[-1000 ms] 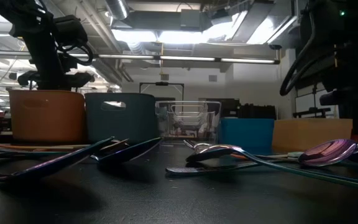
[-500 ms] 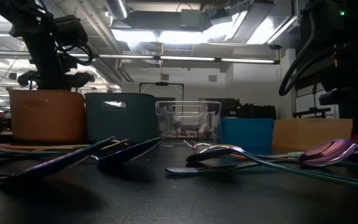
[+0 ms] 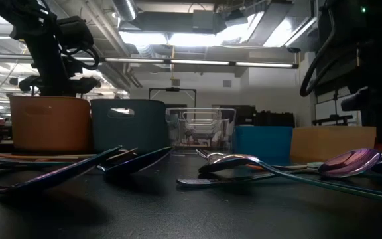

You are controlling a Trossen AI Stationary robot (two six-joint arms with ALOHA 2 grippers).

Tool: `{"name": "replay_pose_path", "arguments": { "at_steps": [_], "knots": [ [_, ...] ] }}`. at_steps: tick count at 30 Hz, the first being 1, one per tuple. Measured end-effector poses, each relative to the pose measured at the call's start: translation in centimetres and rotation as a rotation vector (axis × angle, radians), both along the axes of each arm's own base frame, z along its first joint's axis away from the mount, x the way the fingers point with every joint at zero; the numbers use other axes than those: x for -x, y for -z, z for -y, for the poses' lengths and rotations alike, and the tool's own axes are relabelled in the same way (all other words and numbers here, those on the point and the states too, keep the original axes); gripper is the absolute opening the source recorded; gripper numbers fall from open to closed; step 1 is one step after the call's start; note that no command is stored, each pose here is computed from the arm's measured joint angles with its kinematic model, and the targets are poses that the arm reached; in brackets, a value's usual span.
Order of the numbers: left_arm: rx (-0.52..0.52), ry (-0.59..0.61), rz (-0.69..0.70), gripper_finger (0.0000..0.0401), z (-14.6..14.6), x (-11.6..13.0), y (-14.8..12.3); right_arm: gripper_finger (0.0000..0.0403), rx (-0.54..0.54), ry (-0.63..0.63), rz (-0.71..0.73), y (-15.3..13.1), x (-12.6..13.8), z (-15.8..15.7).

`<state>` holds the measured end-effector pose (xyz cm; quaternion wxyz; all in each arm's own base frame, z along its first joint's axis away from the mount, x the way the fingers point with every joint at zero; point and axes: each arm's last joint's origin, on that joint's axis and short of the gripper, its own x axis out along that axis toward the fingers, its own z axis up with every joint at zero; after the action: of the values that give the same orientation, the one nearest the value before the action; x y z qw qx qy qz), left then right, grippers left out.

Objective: Sort silverware by color (type)
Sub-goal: Put the white and blue spoon into the right orange bin

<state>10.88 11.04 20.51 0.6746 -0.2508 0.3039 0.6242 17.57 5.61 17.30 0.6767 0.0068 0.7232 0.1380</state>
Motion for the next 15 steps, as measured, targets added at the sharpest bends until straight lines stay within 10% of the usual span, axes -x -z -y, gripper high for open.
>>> {"name": "replay_pose_path", "arguments": {
  "at_steps": [15],
  "knots": [
    [0.0,-0.001,0.001,0.0071,0.0,0.0,0.0,0.0074,0.081,-0.427,0.093,-3.0,-0.5,-1.7]
  ]
}}
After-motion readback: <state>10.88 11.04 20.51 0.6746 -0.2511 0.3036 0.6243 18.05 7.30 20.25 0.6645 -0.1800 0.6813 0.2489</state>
